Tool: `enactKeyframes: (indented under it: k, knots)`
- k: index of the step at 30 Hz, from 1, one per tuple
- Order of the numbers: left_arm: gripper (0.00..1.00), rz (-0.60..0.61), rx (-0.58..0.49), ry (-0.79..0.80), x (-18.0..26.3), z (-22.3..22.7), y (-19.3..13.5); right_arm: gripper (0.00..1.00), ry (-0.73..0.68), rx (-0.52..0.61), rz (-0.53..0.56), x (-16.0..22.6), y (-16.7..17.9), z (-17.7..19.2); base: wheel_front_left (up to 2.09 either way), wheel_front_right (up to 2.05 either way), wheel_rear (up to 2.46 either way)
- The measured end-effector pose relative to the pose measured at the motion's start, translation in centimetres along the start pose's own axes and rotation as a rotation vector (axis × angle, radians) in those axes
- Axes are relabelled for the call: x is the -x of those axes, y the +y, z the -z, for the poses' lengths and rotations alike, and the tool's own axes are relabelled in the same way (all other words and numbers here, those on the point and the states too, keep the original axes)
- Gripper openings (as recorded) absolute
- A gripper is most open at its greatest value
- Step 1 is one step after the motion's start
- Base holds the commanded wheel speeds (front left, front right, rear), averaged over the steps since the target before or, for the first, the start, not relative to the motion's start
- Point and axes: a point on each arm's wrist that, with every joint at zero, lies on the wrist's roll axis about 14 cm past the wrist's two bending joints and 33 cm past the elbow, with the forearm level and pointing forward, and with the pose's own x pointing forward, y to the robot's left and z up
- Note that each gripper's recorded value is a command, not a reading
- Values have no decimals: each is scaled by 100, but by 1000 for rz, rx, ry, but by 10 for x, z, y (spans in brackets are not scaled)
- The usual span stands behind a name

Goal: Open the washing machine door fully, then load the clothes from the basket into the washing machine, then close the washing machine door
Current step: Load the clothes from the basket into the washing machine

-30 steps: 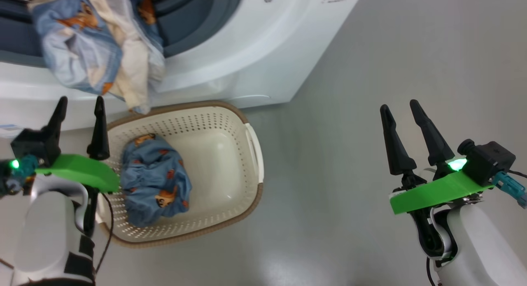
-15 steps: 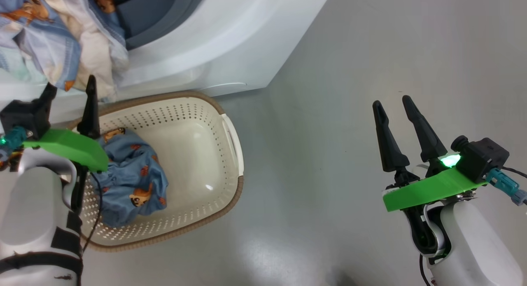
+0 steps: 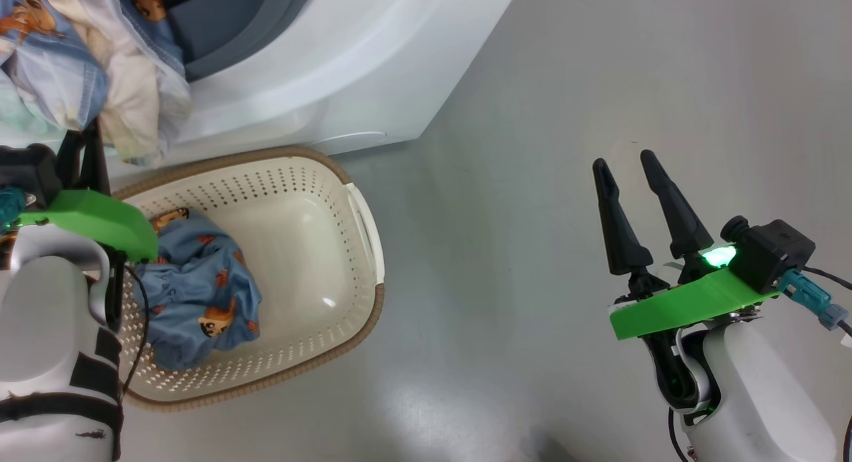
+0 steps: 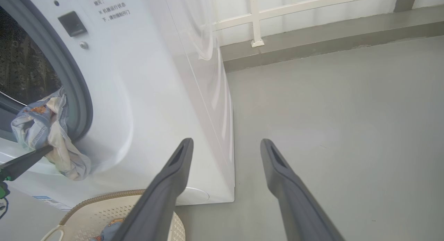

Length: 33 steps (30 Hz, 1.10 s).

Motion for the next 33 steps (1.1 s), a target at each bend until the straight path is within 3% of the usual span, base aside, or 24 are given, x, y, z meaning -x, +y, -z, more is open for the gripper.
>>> enactKeyframes:
  k: [20,27,33]
  knots:
    - [0,46,-52,-214,0,-69,-12,100,-2,-29,-21,-9,11,5,0,0,0]
    - [0,65,-82,-283,-30,-115,-16,100,9,-40,-18,-9,13,10,0,0,0]
    - [0,50,-79,-218,-59,-126,-16,100,15,-45,-9,-10,11,12,0,0,0]
